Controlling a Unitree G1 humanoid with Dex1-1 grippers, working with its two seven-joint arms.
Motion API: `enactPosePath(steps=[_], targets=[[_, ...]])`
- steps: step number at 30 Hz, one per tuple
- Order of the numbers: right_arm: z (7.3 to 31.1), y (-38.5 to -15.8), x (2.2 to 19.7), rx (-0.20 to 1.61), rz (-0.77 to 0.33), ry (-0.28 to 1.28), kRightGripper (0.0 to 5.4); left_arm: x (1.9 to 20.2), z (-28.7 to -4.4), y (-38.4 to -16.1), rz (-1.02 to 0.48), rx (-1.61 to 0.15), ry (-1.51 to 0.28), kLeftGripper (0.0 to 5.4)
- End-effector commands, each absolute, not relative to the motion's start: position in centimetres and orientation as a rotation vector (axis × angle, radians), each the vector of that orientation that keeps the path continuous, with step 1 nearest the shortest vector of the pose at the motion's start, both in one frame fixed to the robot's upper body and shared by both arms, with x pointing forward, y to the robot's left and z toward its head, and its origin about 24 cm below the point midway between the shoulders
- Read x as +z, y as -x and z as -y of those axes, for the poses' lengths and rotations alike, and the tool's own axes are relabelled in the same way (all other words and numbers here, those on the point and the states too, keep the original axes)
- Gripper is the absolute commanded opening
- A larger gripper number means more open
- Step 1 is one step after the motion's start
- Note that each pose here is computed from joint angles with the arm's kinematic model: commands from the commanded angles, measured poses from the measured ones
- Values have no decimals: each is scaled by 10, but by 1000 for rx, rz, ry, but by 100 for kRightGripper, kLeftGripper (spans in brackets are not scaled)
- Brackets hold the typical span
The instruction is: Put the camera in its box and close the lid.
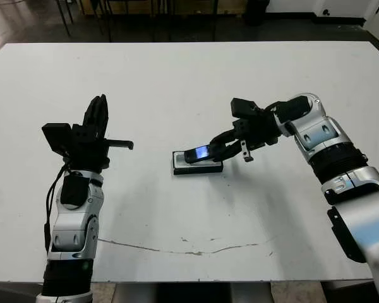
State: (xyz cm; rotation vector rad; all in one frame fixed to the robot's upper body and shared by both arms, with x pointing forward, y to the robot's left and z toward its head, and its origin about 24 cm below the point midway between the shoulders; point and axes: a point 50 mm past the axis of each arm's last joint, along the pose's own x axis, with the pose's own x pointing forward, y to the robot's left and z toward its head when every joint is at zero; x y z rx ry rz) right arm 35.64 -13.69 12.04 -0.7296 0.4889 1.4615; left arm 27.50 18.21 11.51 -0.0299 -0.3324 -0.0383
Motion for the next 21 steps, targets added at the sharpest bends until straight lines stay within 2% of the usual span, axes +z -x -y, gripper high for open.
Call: enactPosePath(steps=[1,12,21], targets=[[133,-357,121,1500,-503,756,8,107,-185,-272,293,-29,13,0],[121,-355,115,1555,-479,825,7,106,-184,-271,287,-29,11,0],[93,-352,109,1583,-469,879,7,105,-182,-271,282,-29,12,0]])
